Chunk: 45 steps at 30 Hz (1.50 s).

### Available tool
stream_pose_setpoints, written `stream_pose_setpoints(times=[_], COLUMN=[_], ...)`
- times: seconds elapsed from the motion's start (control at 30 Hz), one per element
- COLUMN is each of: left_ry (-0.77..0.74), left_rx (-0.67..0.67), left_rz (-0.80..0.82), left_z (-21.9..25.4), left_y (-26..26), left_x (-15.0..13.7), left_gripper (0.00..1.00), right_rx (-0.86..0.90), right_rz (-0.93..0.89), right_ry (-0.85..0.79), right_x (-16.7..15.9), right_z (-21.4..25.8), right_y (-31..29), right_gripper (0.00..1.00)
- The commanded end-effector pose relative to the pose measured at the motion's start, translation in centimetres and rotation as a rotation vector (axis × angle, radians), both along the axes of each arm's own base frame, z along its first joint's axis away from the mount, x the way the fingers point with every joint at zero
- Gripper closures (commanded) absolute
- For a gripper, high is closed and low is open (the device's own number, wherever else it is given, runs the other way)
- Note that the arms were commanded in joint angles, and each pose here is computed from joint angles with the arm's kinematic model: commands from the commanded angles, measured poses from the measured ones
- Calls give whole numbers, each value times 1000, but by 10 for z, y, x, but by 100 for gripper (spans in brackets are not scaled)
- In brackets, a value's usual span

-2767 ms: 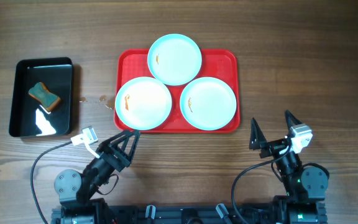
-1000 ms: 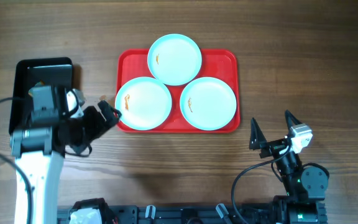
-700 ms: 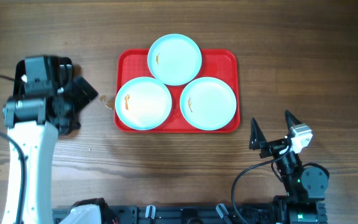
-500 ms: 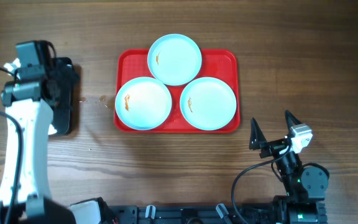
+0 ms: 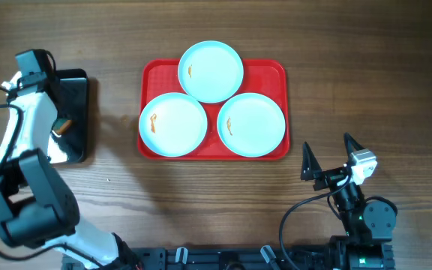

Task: Clean dirty plates on tray and stack at the side
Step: 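Move the left gripper over the black tray toward the green sponge, then lower the left gripper and grasp the green-and-orange sponge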

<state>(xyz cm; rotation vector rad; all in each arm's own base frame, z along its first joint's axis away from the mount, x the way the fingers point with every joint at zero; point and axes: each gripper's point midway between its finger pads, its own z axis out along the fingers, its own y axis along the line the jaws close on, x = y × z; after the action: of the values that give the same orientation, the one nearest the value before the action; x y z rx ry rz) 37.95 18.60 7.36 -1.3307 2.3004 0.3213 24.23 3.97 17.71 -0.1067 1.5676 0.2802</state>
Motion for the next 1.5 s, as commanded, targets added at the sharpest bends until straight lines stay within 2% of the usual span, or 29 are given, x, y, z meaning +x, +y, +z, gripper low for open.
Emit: stream_pose_setpoints(times=[0.0, 0.1, 0.17, 0.23, 0.33, 0.43, 0.77, 0.83, 0.93, 1.1, 1.3, 1.33, 1.37, 1.47], left_ry=[40, 78, 99, 113, 103, 61, 77, 84, 92, 99, 93, 89, 85, 63], left_rx=[-24, -38, -45, -49, -111, -196, -227, -228, -227, -229, -226, -224, -221, -209], left_rz=[14, 18, 19, 18, 5, -90, -68, -67, -78, -80, -80, -81, -81, -83], left_z=[-23, -40, -48, -54, -63, -65, -68, -68, -69, -69, -69, -68, -68, -66], left_y=[5, 5, 4, 5, 0, -10, 6, 8, 8, 8, 8, 9, 10, 12], left_x=[1, -3, -5, -6, -4, 6, -8, -11, -13, -14, -13, -12, -11, -5], left_gripper=[13, 13, 7, 5, 9, 25, 27, 34, 51, 96, 96, 88, 69, 28], right_rx=[11, 12, 11, 11, 11, 11, 11, 11, 11, 11, 12, 11, 11, 11], right_rz=[-17, -17, -17, -17, -17, -17, -17, -17, -17, -17, -17, -17, -17, -17], right_ry=[1, 1, 1, 1, 1, 1, 1, 1, 1, 1, 1, 1, 1, 1], right_x=[1, 1, 1, 1, 1, 1, 1, 1, 1, 1, 1, 1, 1, 1], right_z=[0, 0, 0, 0, 0, 0, 0, 0, 0, 0, 0, 0, 0, 0], right_y=[-3, -3, -3, -3, -3, -3, -3, -3, -3, -3, -3, -3, -3, -3], right_gripper=[0, 0, 0, 0, 0, 0, 0, 0, 0, 0, 0, 0, 0, 0])
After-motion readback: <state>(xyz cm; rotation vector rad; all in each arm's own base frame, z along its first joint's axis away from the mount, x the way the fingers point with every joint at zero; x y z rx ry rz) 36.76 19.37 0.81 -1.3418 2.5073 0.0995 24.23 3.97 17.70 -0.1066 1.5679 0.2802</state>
